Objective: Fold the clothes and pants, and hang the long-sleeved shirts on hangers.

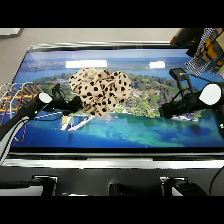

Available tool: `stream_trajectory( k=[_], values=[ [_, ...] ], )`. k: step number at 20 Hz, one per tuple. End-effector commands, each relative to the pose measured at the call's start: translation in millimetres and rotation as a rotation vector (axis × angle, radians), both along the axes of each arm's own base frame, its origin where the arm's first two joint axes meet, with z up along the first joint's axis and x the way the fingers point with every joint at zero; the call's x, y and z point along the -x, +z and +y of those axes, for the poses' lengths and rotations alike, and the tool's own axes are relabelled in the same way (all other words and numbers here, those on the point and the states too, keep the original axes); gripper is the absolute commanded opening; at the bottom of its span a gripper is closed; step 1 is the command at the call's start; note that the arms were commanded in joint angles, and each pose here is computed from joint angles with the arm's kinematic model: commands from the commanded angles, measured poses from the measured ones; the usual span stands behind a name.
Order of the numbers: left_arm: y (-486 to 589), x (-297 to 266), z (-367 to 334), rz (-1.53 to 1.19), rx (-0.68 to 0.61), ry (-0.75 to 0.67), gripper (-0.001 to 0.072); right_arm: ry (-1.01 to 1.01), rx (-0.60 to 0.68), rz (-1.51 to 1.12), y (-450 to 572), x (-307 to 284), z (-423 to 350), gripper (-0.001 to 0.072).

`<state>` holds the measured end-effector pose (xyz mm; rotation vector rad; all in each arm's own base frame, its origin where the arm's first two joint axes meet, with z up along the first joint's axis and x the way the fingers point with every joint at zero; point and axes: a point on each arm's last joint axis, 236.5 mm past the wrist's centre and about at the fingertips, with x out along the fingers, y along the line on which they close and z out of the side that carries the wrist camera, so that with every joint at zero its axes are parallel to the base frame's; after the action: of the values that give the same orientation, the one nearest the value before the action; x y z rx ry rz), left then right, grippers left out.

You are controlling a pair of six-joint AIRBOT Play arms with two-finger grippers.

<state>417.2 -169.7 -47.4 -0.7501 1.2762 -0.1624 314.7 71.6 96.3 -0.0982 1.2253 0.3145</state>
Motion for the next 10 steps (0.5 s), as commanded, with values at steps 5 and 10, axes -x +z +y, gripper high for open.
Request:
stream_trajectory(
  k=[5, 10],
  values=[
    [29, 158, 21, 0.157, -0.232, -0.150, 0.0021, 0.078, -0.368, 0.190, 3, 61, 84, 0.0311],
    [43, 195, 48, 0.128, -0.300, -0.103, 0.0022, 0.011, -0.394, 0.163, -38, 71, 122, 0.0661]
  ],
)
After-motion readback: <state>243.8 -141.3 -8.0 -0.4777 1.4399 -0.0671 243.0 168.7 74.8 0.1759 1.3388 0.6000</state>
